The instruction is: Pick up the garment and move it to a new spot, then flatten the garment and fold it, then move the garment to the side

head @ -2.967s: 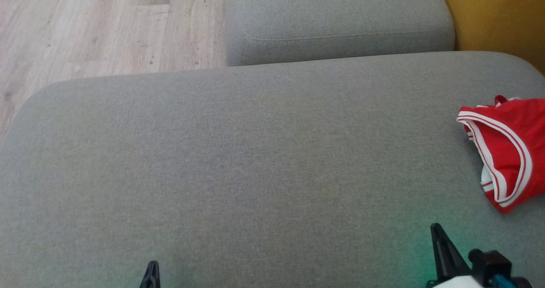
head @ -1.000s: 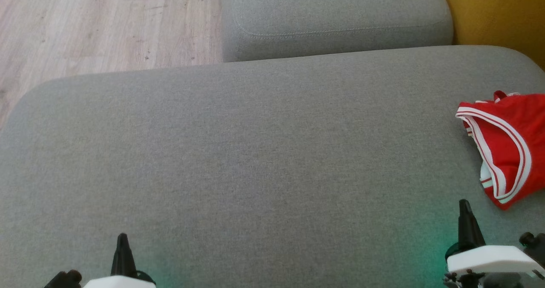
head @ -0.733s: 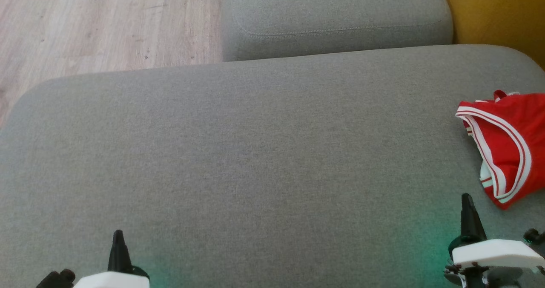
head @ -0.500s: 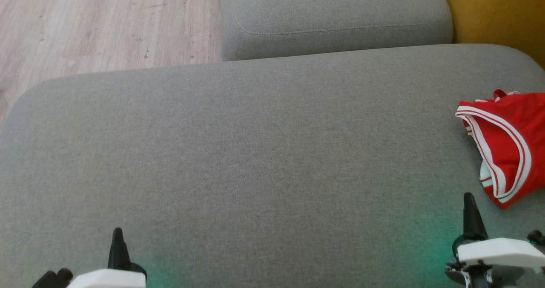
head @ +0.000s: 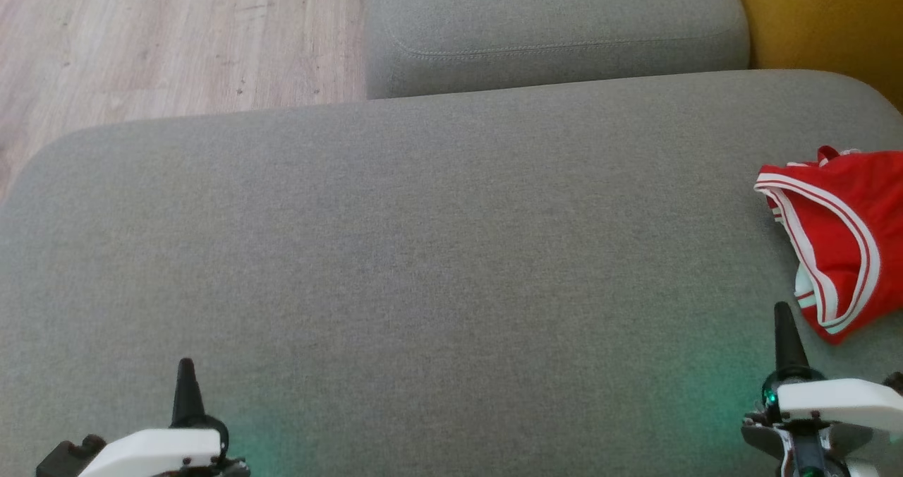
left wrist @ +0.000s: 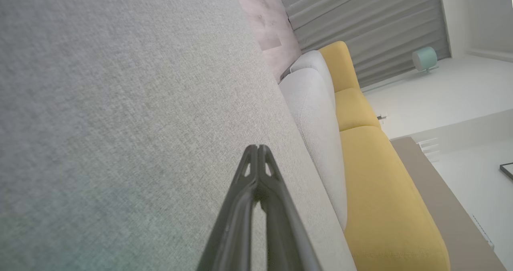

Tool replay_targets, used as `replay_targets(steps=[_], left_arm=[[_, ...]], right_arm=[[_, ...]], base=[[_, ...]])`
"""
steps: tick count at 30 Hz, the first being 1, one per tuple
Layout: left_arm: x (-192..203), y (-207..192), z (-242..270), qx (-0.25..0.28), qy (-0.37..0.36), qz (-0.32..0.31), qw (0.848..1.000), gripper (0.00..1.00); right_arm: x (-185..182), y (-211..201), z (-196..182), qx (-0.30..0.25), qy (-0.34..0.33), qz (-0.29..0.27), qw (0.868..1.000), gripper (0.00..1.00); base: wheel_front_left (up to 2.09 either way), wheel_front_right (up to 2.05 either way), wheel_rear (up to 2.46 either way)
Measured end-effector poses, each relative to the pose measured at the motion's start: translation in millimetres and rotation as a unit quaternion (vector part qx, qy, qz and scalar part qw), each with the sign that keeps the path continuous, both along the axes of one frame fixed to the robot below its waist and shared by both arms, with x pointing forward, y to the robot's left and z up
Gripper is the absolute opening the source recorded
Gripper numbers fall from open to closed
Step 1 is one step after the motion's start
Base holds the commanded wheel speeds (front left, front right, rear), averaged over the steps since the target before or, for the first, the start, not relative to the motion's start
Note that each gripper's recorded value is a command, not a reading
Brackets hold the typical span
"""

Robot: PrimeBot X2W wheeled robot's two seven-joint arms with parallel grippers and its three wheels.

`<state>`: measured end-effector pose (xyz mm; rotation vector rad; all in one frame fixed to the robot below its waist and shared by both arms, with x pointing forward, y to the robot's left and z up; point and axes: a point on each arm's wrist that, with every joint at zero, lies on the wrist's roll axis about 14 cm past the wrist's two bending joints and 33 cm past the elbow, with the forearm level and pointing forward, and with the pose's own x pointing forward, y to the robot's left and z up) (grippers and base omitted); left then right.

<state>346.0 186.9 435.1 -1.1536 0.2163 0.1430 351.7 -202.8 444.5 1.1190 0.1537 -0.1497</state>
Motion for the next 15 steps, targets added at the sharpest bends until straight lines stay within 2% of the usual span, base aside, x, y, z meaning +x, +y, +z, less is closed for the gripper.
replay_targets(steps=[15], left_arm=[[11,-1,13,-0.079,-0.021,0.01,0.997,0.0]], right_arm=[[9,0,12,0.087,-0.022,-0.012,0.996,0.0]], base=[[0.0,0.0,0.0]])
